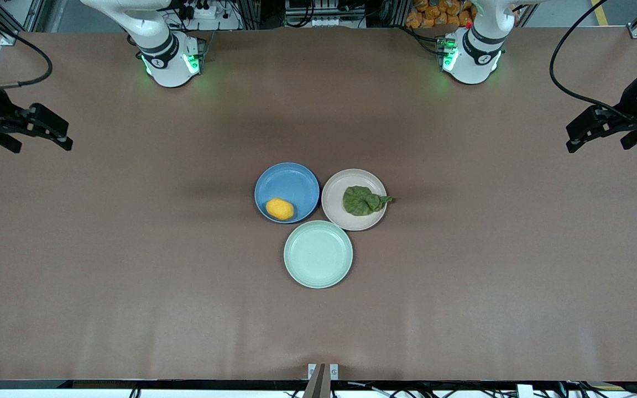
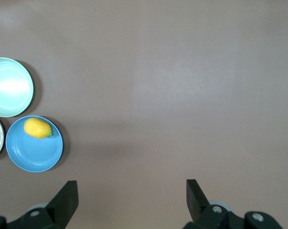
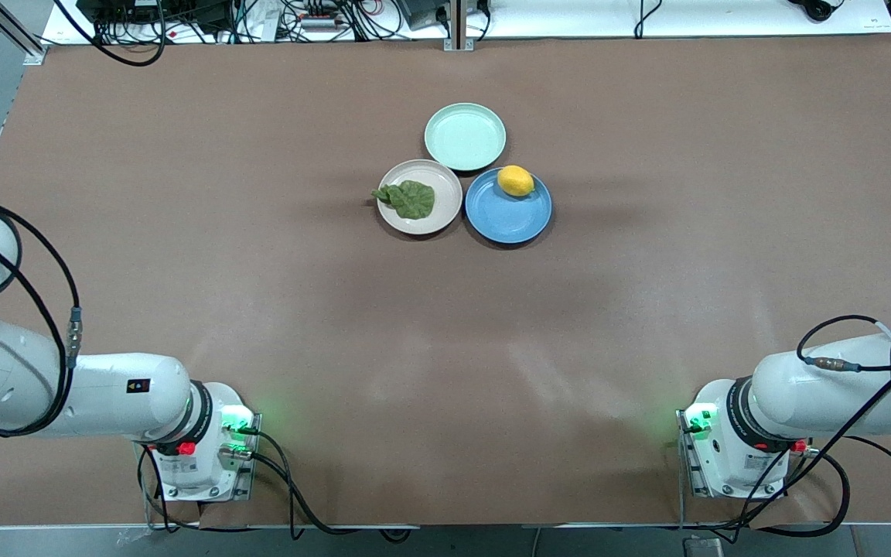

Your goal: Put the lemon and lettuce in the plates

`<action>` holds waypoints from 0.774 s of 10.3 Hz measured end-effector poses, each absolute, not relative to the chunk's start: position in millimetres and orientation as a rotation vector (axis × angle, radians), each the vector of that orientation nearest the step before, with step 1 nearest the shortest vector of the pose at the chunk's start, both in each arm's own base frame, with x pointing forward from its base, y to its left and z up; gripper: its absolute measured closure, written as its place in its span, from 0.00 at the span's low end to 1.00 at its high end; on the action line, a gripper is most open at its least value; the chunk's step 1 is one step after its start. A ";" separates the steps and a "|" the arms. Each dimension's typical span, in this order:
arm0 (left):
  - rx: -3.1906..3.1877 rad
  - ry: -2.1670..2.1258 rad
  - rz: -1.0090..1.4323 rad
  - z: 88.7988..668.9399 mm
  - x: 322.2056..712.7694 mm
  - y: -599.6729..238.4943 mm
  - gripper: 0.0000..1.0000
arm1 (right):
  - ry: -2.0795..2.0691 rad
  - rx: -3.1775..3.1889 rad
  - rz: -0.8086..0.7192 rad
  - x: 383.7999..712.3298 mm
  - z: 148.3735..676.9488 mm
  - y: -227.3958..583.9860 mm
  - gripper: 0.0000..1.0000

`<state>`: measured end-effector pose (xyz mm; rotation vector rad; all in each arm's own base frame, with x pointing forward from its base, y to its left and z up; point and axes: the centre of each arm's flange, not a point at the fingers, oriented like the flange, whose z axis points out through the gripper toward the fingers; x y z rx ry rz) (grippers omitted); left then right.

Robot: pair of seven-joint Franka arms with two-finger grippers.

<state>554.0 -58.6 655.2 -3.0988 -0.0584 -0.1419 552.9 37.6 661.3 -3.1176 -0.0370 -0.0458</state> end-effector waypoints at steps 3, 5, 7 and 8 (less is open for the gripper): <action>-3.099 -0.058 -0.143 655.6 554.0 -58.9 0.00 | -0.032 -3.120 0.009 549.6 658.6 32.4 0.00; -3.099 -0.057 -0.143 655.6 554.0 -59.1 0.00 | -0.033 -3.120 0.012 549.2 658.9 31.4 0.00; -3.099 -0.057 -0.144 655.8 554.0 -59.2 0.00 | -0.028 -3.120 0.013 549.2 659.1 29.5 0.00; -3.099 -0.057 -0.144 655.9 554.0 -59.3 0.00 | -0.025 -3.120 0.012 549.3 659.3 28.6 0.00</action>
